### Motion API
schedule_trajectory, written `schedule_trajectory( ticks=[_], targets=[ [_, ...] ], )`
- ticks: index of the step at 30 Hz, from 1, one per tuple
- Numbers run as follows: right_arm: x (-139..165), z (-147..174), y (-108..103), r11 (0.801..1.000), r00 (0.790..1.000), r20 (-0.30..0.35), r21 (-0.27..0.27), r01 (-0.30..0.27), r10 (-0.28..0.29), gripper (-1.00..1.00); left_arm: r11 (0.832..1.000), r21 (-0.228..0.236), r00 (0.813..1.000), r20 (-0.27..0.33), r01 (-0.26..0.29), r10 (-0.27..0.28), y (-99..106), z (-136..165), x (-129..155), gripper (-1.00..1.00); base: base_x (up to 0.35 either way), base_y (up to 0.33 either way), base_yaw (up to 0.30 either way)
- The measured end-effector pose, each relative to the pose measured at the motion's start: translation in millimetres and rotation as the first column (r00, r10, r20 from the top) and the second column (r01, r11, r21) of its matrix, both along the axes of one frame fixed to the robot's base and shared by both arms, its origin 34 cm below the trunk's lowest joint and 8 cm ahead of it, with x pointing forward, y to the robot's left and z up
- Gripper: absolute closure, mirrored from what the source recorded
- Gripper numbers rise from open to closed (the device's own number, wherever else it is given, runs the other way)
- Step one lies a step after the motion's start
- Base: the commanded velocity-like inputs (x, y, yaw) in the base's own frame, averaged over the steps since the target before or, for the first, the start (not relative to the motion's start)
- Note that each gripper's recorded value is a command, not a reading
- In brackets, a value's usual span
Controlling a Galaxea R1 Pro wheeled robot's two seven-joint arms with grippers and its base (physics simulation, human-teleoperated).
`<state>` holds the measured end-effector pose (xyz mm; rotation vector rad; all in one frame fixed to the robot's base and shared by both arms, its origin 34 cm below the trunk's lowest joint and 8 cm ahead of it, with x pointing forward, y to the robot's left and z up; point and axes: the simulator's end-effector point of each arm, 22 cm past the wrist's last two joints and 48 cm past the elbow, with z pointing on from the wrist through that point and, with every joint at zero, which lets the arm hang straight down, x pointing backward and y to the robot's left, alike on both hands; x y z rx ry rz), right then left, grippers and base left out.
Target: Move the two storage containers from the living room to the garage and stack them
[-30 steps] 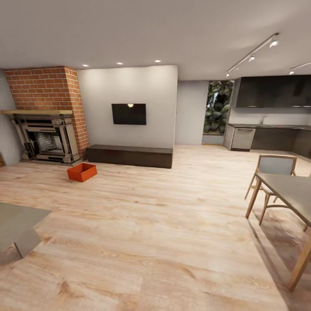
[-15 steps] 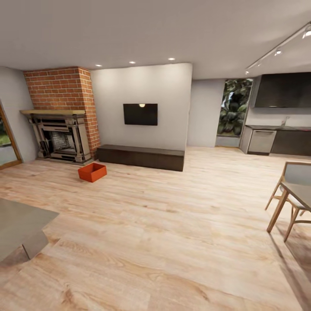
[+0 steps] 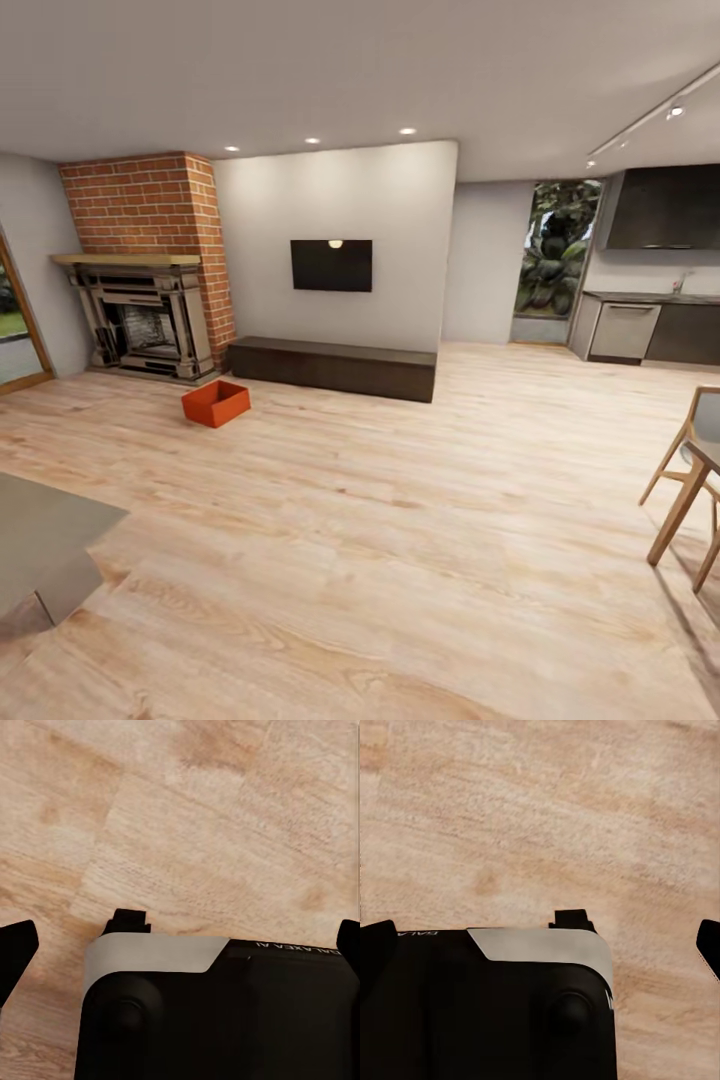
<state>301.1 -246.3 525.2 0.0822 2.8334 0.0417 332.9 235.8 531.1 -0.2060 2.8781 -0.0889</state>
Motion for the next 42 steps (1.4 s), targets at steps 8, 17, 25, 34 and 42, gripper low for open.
schedule_trajectory(
  ticks=[8,17,25,34,42],
  targets=[
    [0.0,0.0,-0.1,1.000,1.000,0.000,0.000,0.000,0.000,-1.00,1.000,0.000,1.000,0.000,0.000,0.000,0.0,0.0,0.0,-1.00,0.327,0.000,0.000],
    [0.0,0.0,-0.1,1.000,1.000,0.000,0.000,0.000,0.000,-1.00,1.000,0.000,1.000,0.000,0.000,0.000,0.0,0.0,0.0,-1.00,0.327,0.000,0.000],
    [0.0,0.0,0.9,1.000,1.000,0.000,0.001,0.000,0.000,-1.00,1.000,0.000,1.000,0.000,0.000,0.000,0.0,0.0,0.0,-1.00,0.327,0.000,0.000],
    [0.0,0.0,0.1,1.000,1.000,0.000,0.000,0.000,0.000,-1.00,1.000,0.000,1.000,0.000,0.000,0.000,0.0,0.0,0.0,-1.00,0.327,0.000,0.000],
    [0.0,0.0,-0.1,1.000,1.000,0.000,0.000,0.000,0.000,-1.00,1.000,0.000,1.000,0.000,0.000,0.000,0.0,0.0,0.0,-1.00,0.327,0.000,0.000]
  ],
)
